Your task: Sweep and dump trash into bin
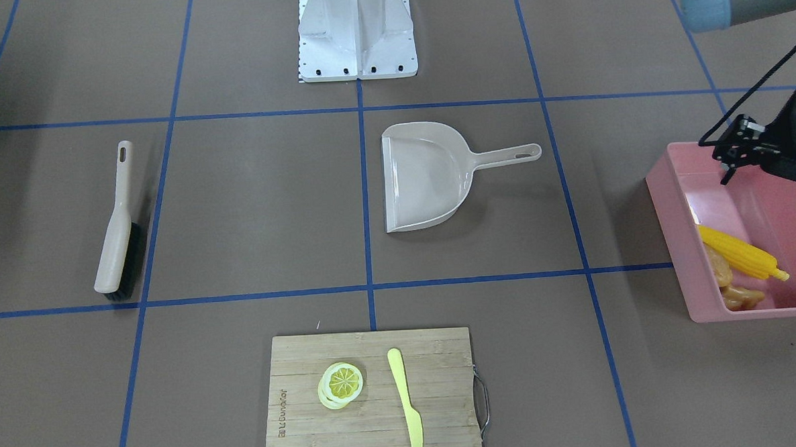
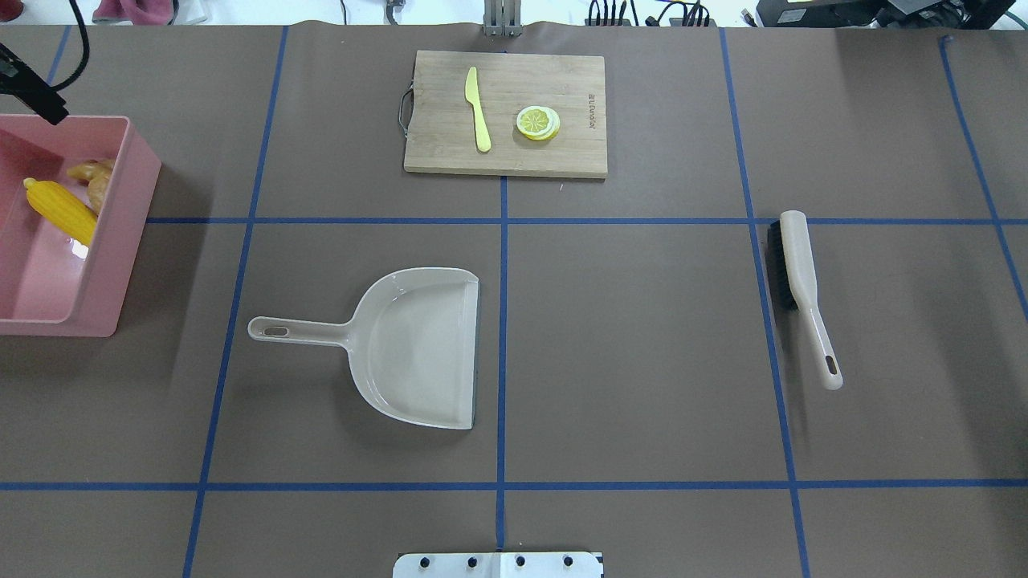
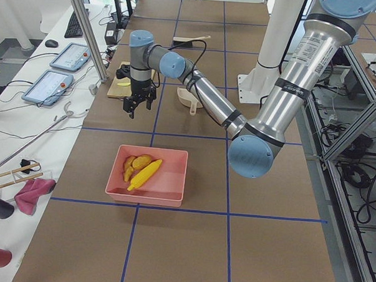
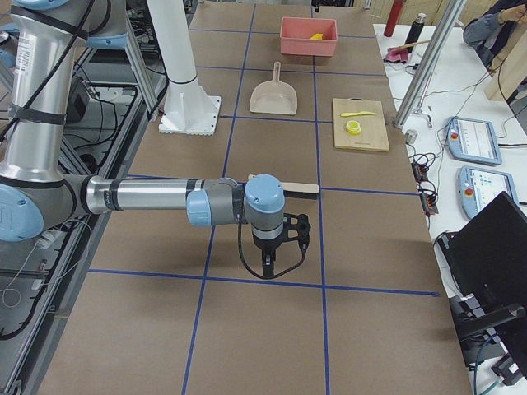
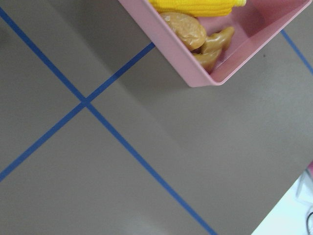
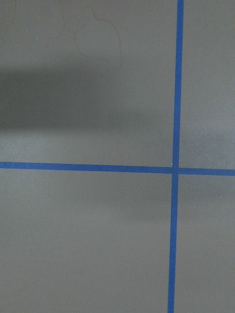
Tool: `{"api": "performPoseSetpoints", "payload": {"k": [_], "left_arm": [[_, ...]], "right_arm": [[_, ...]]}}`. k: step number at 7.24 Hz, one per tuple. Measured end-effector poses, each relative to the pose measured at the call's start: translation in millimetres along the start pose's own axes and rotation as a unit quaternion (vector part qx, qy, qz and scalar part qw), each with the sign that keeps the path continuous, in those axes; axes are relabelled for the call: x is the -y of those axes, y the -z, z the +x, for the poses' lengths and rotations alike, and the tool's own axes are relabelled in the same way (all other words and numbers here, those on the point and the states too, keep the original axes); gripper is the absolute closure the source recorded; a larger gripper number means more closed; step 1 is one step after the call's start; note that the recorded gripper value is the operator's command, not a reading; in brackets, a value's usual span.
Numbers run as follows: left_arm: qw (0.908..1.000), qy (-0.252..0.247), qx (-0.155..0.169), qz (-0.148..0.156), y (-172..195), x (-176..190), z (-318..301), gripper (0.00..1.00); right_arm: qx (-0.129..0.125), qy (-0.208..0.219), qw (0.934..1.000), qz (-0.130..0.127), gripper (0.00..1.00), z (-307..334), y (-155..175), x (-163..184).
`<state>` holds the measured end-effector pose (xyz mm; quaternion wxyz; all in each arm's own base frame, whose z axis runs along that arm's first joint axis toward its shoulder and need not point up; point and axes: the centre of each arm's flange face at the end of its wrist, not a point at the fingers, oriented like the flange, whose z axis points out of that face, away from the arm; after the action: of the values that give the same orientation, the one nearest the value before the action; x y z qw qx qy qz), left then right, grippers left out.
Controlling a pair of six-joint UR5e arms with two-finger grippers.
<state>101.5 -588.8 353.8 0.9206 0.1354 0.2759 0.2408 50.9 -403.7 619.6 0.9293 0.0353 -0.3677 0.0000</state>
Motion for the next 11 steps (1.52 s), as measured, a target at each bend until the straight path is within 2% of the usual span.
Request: {"api": "performPoseSetpoints", "payload": {"k": [2, 4, 5, 6, 7, 8, 11], "left_arm": [[0.9938, 0.105, -0.025, -0.025, -7, -76, -85, 0.02], [0.9793, 0.196, -0.030, -0.037, -13, -150, -155, 0.02], [0.9683, 0.239, -0.054, -0.049, -31, -182, -183, 0.02], [0.9560, 0.271, -0.100, -0.052, -59, -205, -202, 0.02], [0.9469, 0.290, -0.131, -0.044, -82, -220, -215, 0.02], [0.9428, 0.300, -0.141, -0.037, -95, -225, -222, 0.02], [0.9398, 0.308, -0.142, -0.042, -111, -231, -226, 0.02]], "right_arm": [[0.000, 0.000, 1.0000, 0.000, 0.00, 0, 0, 0], [0.000, 0.000, 1.0000, 0.000, 0.00, 0, 0, 0], [0.000, 0.000, 1.0000, 0.000, 0.00, 0, 0, 0], [0.000, 0.000, 1.0000, 0.000, 0.00, 0, 0, 0], [0.000, 0.000, 1.0000, 0.000, 0.00, 0, 0, 0], [0.000, 0.000, 1.0000, 0.000, 0.00, 0, 0, 0], [0.000, 0.001, 1.0000, 0.000, 0.00, -1, 0, 0]]}}
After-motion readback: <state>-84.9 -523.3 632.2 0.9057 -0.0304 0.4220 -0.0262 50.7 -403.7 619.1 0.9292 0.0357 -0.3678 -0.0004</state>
